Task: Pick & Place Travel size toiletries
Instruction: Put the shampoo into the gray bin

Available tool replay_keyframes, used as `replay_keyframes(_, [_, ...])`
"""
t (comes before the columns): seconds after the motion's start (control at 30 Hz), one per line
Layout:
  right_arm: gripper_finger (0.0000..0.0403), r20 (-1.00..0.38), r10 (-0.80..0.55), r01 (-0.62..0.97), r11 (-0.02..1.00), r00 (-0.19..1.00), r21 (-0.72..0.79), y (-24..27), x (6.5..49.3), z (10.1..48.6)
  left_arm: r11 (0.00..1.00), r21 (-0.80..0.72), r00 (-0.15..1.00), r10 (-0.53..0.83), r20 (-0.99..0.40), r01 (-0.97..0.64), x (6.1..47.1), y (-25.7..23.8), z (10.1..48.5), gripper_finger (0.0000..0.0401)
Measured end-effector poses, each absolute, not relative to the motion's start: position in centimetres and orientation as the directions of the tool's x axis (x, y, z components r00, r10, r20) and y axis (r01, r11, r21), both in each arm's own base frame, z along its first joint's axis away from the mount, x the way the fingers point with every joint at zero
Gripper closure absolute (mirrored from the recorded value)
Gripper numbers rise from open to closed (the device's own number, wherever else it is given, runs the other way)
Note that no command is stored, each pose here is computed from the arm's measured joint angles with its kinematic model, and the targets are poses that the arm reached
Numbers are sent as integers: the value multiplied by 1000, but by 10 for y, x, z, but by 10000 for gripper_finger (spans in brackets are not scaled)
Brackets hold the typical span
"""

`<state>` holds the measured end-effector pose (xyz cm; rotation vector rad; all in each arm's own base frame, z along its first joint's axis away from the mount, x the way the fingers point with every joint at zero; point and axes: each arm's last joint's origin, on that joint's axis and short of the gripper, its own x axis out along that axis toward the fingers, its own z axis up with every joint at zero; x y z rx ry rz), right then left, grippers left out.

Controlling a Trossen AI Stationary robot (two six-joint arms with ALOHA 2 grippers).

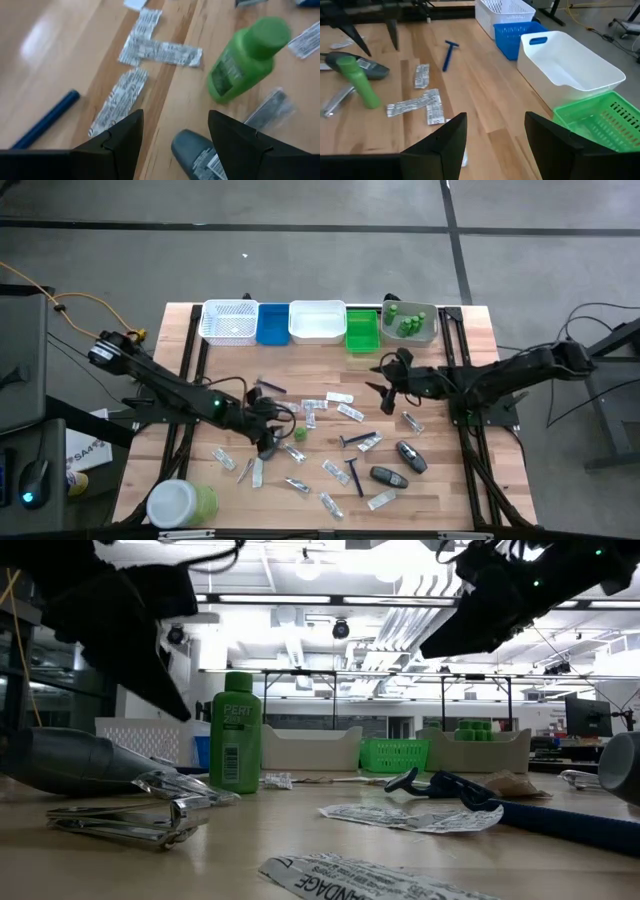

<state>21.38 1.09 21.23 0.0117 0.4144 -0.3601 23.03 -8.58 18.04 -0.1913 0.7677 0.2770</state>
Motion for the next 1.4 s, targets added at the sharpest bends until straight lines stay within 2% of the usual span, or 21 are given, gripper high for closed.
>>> replay_keyframes(0.17, [210, -389, -337, 342, 938, 858, -59, 26, 211, 212, 964, -137, 720, 72, -690, -228, 240, -97, 174, 177])
replay_keyframes(0.3, [210, -399, -341, 349, 935, 851, -57, 35, 208, 210, 977, -145, 730, 15, -683, -155, 242, -112, 168, 156])
replay_keyframes(0.57, [210, -391, -358, 361, 930, 848, -67, 45, 205, 209, 960, -94, 767, 149, -624, -264, 243, -120, 161, 130])
replay_keyframes(0.83, [210, -395, -362, 369, 928, 844, -61, 46, 206, 208, 959, -87, 760, 155, -631, -268, 253, -125, 142, 130])
replay_keyframes(1.07, [210, -428, -386, 384, 918, 817, -95, 47, 212, 196, 960, -131, 795, 124, -594, -247, 259, -129, 140, 130])
replay_keyframes(1.4, [210, -415, -387, 384, 918, 824, -92, 51, 223, 187, 949, -116, 807, 181, -562, -293, 266, -131, 126, 130])
